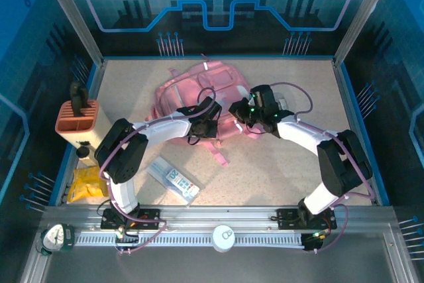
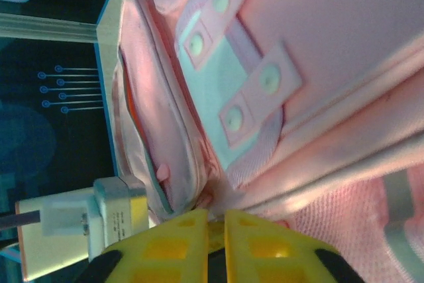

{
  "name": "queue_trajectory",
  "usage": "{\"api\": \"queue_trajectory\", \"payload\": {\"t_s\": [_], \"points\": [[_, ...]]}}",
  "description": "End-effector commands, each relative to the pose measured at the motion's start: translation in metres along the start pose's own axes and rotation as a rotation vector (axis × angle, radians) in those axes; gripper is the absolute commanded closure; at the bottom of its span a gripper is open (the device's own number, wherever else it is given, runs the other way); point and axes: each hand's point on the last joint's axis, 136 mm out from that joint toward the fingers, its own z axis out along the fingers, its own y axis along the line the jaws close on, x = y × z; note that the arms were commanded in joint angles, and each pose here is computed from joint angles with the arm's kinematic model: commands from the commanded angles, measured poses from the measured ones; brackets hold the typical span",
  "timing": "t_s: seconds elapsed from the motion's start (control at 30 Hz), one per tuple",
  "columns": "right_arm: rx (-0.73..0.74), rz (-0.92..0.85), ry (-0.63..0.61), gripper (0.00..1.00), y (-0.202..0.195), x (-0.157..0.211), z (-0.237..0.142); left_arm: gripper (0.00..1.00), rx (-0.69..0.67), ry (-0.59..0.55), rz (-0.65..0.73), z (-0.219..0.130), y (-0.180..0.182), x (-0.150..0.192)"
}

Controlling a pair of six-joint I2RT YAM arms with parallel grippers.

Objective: Pack books, pencil case, and school supplies into a backpack

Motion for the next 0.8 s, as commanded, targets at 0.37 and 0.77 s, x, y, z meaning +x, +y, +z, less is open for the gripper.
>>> {"api": "queue_trajectory", "payload": {"t_s": [0.37, 0.77], "points": [[0.061, 0.104, 0.036, 0.52, -0.009, 0.03, 0.057, 1.0, 0.043, -0.117, 0.003, -0.046, 0.002, -0.023], [0.124, 0.017, -0.055, 0.93, -0.016, 0.003, 0.064, 1.0, -0.056, -0.001, 0.029, -0.011, 0.018, 0.003]]}}
